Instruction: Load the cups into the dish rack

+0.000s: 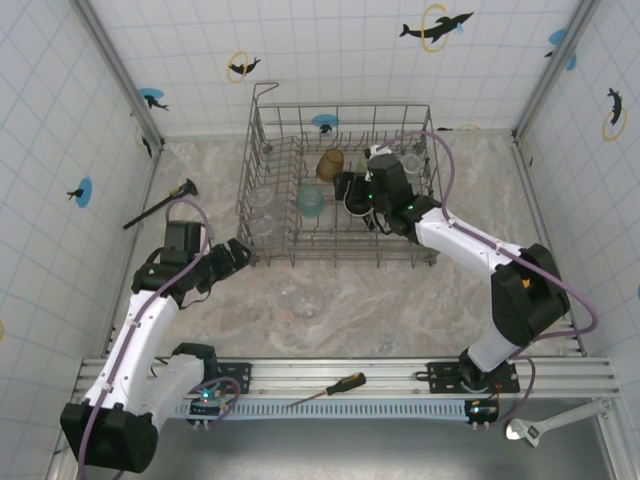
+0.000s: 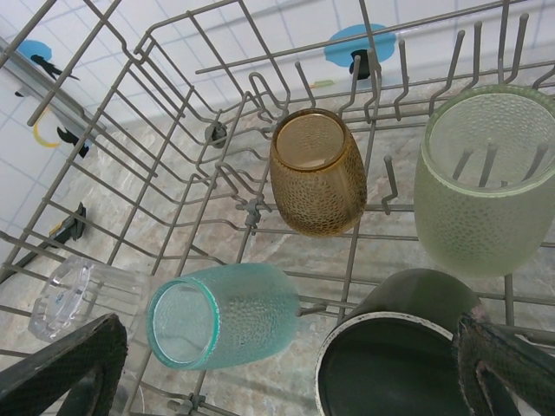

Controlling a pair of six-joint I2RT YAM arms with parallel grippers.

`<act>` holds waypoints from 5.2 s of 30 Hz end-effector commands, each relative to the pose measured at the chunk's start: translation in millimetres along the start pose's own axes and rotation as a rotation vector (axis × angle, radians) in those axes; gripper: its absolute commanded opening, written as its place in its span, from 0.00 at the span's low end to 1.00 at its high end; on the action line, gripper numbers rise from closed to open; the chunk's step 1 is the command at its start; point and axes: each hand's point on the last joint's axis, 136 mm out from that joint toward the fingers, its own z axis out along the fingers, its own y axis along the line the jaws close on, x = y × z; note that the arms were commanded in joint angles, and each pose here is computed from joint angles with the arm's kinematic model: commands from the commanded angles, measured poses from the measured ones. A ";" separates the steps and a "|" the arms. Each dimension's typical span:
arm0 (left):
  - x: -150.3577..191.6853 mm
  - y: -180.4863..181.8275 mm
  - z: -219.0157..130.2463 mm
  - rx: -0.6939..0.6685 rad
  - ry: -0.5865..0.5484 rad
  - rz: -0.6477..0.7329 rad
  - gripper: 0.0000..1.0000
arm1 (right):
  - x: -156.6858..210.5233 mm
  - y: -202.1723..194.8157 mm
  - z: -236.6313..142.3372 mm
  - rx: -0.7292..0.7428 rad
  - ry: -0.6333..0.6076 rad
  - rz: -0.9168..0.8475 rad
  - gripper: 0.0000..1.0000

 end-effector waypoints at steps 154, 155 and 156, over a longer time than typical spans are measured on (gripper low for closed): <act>39.2 -334.2 -5.7 0.467 -0.002 0.677 0.00 | -20.2 -100.8 -73.8 0.078 -0.090 0.208 1.00; 32.0 -333.8 -4.8 0.457 -0.019 0.673 0.00 | -21.1 -104.1 -75.7 0.082 -0.095 0.215 1.00; 24.6 -333.2 -4.6 0.450 -0.038 0.662 0.00 | -21.2 -105.8 -76.5 0.086 -0.096 0.217 1.00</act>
